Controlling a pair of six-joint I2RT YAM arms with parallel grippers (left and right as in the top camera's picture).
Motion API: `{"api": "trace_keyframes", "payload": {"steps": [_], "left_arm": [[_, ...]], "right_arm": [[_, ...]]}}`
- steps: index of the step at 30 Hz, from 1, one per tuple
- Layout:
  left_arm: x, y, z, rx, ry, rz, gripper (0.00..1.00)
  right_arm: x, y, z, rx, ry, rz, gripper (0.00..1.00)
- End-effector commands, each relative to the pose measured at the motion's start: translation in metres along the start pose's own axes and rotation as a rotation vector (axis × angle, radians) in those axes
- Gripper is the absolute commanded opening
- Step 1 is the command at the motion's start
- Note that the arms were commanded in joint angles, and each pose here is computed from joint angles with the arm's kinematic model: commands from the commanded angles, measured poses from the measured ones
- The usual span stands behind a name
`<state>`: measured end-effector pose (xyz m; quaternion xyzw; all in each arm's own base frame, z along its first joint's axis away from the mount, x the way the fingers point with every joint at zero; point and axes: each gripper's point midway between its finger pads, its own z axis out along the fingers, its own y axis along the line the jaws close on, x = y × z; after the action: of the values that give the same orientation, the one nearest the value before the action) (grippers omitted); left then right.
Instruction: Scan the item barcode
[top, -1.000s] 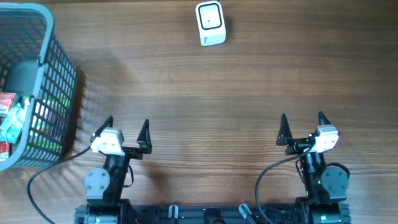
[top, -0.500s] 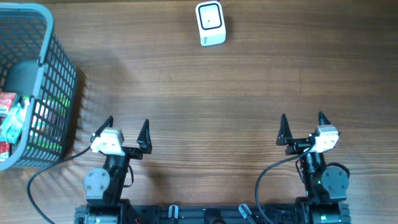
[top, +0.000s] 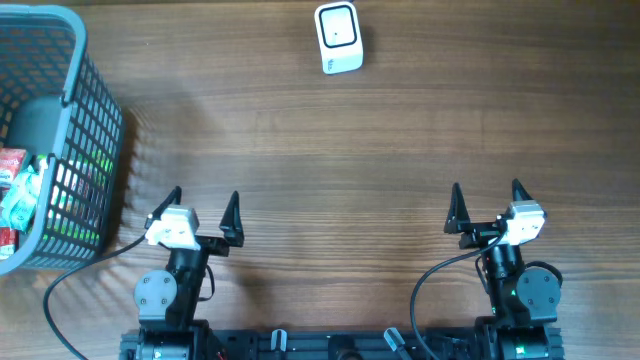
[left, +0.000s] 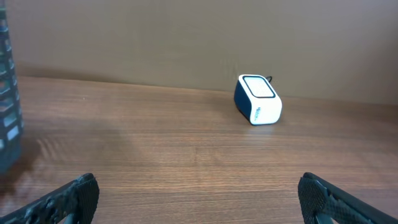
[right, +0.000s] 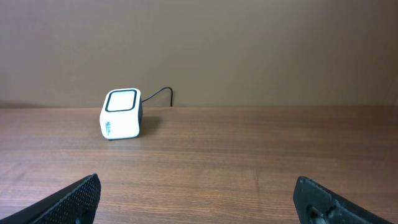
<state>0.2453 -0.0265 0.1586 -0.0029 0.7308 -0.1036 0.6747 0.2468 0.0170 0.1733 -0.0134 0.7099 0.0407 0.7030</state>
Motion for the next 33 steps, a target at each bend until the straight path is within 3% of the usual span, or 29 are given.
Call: {"api": "trace_keyframes", "payload": {"steps": [1, 6, 10, 12, 14, 17, 20, 21, 24, 26, 27, 33], "left_arm": [[0.003, 0.003, 0.0, -0.018, 0.011, 0.022, 1.0], [-0.024, -0.006, -0.016, -0.018, 0.094, -0.128, 1.0], [-0.112, -0.035, -0.037, 0.034, 0.211, -0.14, 1.0], [-0.15, -0.044, -0.036, 0.034, 0.405, -0.075, 1.0], [-0.176, -0.032, -0.027, -0.063, 0.595, -0.031, 1.0], [-0.191, -0.021, -0.003, -0.124, 0.753, -0.006, 1.0], [-0.175, -0.011, 0.031, -0.145, 0.854, 0.013, 1.0], [-0.171, 0.006, 0.034, -0.232, 0.874, 0.043, 1.0], [-0.179, 0.079, 0.026, -0.646, 0.831, -0.014, 1.0], [-0.189, 0.114, 0.016, -0.758, 0.775, -0.083, 1.0], [-0.201, 0.168, -0.01, -0.927, 0.683, -0.242, 1.0], [-0.205, 0.238, -0.068, -1.044, 0.498, -0.628, 1.0]], "right_arm": [[0.0, 0.002, 0.0, -0.015, 0.001, -0.013, 1.0], [0.0, 0.002, 0.0, -0.015, 0.001, -0.012, 1.0], [0.0, 0.002, 0.0, -0.015, 0.001, -0.012, 1.0], [0.0, 0.002, 0.0, -0.015, 0.001, -0.012, 1.0], [0.0, 0.002, 0.0, -0.015, 0.001, -0.012, 1.0], [0.0, 0.002, 0.0, -0.015, 0.001, -0.013, 0.99], [0.0, 0.002, 0.0, -0.015, 0.001, -0.012, 1.0], [0.0, 0.002, 0.0, -0.015, 0.001, -0.012, 1.0], [0.0, 0.002, 0.0, -0.015, 0.001, -0.013, 1.0], [0.0, 0.002, 0.0, -0.015, 0.001, -0.013, 1.0], [0.0, 0.002, 0.0, -0.015, 0.001, -0.013, 1.0], [0.0, 0.002, 0.0, -0.015, 0.001, -0.012, 1.0]]}}
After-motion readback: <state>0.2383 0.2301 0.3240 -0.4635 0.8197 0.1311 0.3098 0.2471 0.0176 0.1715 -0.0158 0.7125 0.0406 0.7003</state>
